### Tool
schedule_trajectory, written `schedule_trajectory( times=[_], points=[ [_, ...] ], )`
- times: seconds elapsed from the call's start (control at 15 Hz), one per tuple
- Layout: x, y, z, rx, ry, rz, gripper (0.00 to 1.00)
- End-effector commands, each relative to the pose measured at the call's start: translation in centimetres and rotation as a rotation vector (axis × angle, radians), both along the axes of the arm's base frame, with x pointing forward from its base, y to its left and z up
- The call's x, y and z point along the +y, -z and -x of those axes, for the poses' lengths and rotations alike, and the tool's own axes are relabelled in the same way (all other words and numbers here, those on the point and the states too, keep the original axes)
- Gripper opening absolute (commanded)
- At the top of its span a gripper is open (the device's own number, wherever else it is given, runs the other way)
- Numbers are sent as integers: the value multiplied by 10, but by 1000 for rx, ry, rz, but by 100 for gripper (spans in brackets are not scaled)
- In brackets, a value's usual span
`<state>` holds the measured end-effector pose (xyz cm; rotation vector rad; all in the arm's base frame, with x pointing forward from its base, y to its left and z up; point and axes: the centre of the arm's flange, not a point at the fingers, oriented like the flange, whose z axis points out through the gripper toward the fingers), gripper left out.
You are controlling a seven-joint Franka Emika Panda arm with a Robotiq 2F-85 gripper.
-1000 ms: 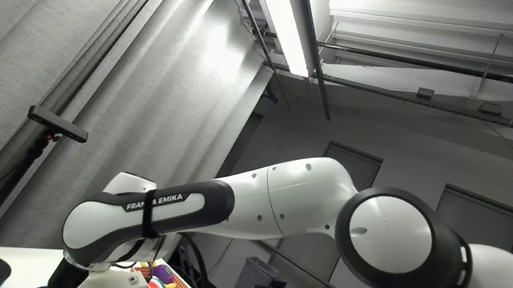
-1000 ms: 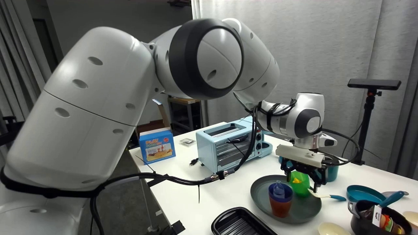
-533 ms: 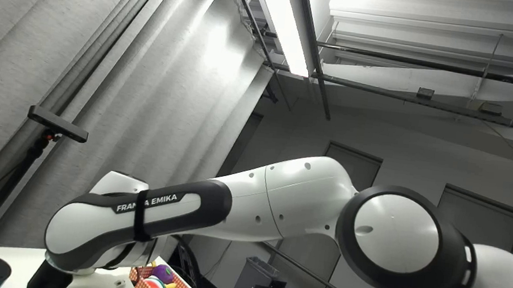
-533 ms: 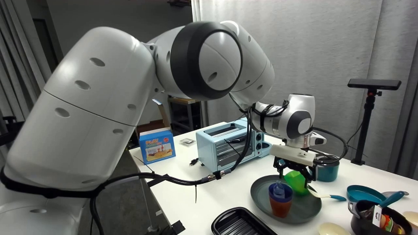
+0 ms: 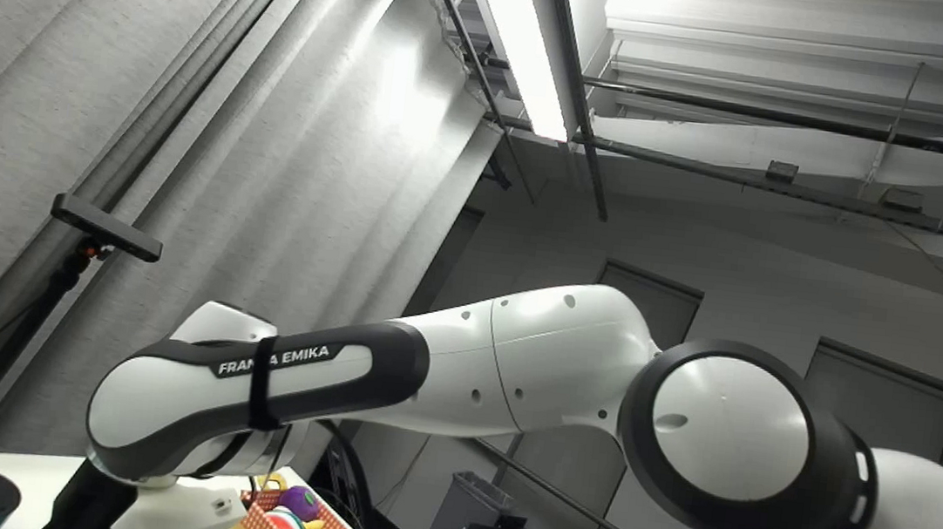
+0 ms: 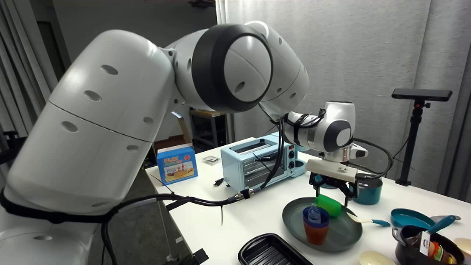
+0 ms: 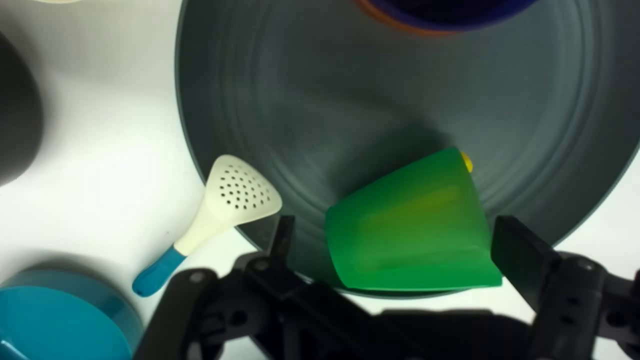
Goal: Empty the contents in the green cup.
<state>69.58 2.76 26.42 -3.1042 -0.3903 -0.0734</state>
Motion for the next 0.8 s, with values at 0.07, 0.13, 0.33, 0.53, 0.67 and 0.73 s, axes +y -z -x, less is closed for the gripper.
schedule_trajectory(
  times=[0.07,0.13,0.33,0.53,0.67,0.73],
  points=[
    [-3,-7,-5,-13,-16,-21,100],
    [-1,-5,-4,-10,-19,-23,100],
    [8,1,0,2,-34,-24,100],
    [23,4,3,8,-52,-22,100],
    [35,6,5,12,-66,-21,100],
    [41,7,6,13,-73,-24,100]
  ],
)
